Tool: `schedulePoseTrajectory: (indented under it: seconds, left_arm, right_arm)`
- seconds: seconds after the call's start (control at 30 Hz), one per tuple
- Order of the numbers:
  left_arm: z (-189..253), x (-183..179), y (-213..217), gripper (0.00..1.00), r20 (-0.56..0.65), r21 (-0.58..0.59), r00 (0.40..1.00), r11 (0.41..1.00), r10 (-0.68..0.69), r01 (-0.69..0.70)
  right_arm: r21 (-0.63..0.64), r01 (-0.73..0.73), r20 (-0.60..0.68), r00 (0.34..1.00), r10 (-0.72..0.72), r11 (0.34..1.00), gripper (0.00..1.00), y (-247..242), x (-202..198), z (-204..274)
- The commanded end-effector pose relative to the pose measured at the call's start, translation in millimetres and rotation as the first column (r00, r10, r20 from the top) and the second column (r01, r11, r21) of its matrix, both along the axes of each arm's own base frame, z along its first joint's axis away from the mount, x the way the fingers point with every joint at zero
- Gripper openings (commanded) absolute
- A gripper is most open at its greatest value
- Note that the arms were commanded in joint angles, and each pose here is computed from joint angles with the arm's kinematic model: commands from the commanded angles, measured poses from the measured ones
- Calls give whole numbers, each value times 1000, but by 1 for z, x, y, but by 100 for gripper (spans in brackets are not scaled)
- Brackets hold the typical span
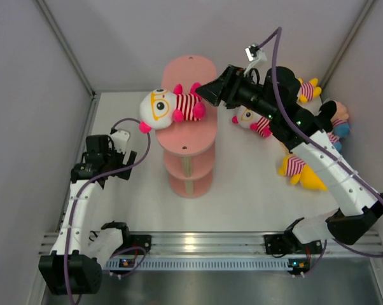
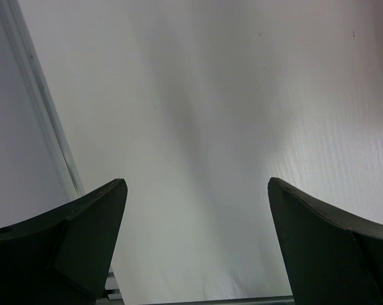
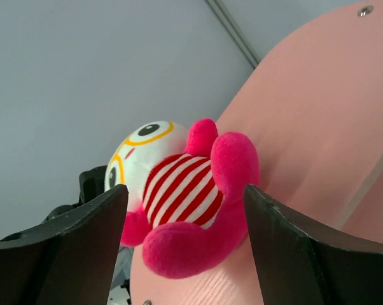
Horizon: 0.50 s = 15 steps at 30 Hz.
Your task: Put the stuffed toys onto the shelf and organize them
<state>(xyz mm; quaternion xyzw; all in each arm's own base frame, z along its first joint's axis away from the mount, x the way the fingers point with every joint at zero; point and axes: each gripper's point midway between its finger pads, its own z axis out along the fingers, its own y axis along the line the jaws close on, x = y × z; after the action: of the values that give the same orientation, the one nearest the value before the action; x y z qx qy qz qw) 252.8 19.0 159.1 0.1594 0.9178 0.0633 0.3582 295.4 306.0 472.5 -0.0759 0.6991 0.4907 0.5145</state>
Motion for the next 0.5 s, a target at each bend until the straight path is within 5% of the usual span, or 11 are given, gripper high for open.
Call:
schedulePoseTrajectory:
  seconds: [0.0,0.2,0.47]
  left_arm:
    - [9,4,0,99,32,0,999,1000,3,-3]
    - [4,1,-1,99,24,-6,1000,1000,0,0]
    - [5,2,-1,99,26,-11,1000,1000,5,-5]
  right_arm:
    - [-23,-51,-38,998,50,998,74,19,7,-16]
    - [-30,-8,-56,998,7,1000,68,19,13,-28]
    - [-27,52,-51,997,-53,998,20,3,9,-32]
